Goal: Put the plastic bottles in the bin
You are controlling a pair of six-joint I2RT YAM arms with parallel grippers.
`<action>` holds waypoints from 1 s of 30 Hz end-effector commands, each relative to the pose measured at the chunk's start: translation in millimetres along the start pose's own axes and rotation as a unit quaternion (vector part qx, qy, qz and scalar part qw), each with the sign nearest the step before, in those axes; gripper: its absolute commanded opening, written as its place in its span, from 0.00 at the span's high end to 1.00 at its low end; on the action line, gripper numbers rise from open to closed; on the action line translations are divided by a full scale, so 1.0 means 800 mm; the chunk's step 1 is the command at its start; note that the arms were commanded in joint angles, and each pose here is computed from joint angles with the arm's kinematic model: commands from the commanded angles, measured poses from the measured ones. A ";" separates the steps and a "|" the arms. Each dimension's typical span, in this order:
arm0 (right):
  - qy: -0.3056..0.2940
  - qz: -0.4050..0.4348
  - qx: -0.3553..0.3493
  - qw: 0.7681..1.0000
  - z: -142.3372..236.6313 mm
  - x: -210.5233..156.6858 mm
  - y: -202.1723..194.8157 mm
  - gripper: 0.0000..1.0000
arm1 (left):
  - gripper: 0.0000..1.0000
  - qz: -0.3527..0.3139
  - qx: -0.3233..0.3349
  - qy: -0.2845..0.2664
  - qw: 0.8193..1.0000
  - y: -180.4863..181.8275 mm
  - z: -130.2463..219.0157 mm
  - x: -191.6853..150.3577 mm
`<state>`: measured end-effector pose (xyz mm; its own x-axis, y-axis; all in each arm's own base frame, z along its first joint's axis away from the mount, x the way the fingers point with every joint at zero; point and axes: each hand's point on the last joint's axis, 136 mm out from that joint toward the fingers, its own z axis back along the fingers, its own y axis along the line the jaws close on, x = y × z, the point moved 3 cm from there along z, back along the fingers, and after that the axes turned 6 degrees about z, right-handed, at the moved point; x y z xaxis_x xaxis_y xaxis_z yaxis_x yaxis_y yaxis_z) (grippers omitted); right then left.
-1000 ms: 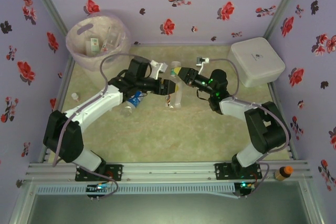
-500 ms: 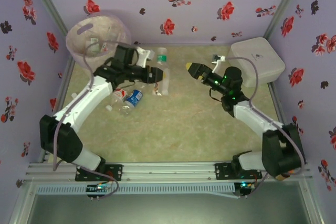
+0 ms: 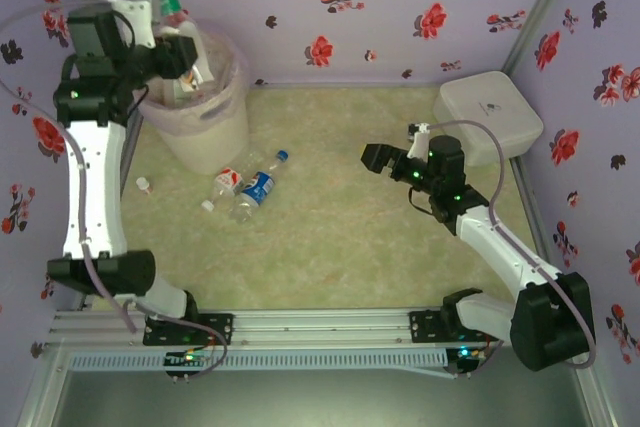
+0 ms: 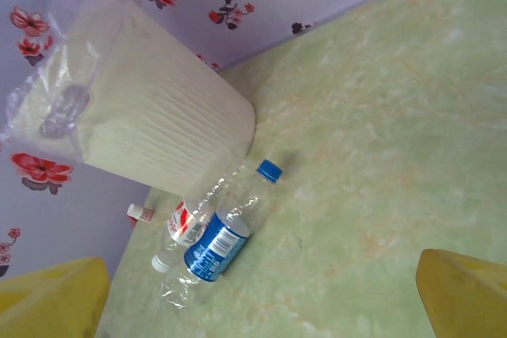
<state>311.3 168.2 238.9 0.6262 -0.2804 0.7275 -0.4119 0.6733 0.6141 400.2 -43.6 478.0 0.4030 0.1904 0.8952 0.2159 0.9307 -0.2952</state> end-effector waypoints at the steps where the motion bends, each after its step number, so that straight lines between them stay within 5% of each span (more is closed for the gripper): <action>1: 0.008 0.012 -0.026 1.000 0.006 -0.006 -0.007 0.01 | 0.96 0.006 0.088 0.073 0.993 0.060 -0.046 -0.024; 8: -0.005 0.019 -0.051 0.999 0.029 -0.009 -0.007 0.00 | 1.00 -0.053 0.185 0.137 0.972 0.121 -0.101 -0.034; 19: 0.006 0.027 -0.071 0.997 0.038 -0.016 -0.013 0.00 | 1.00 -0.072 0.190 0.267 0.942 0.160 -0.150 -0.123; 23: 0.011 0.018 -0.069 0.997 0.033 -0.019 -0.016 0.01 | 0.27 -0.057 0.167 0.260 0.949 0.148 -0.151 -0.121; 24: 0.011 0.017 -0.070 0.997 0.032 -0.019 -0.016 0.01 | 0.16 -0.055 0.166 0.258 0.950 0.147 -0.150 -0.120; 27: 0.004 0.015 -0.087 0.996 0.034 -0.017 -0.022 0.00 | 0.01 -0.051 0.163 0.249 0.953 0.142 -0.147 -0.114; 30: -0.002 0.011 -0.101 0.995 0.037 -0.015 -0.026 0.00 | 0.00 -0.049 0.154 0.239 0.958 0.135 -0.141 -0.107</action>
<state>291.6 143.8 229.7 0.6235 -0.2518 0.7402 -0.3230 0.7792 0.5371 501.1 14.2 310.1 0.7970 -0.0038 0.6040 0.0023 1.0000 0.0032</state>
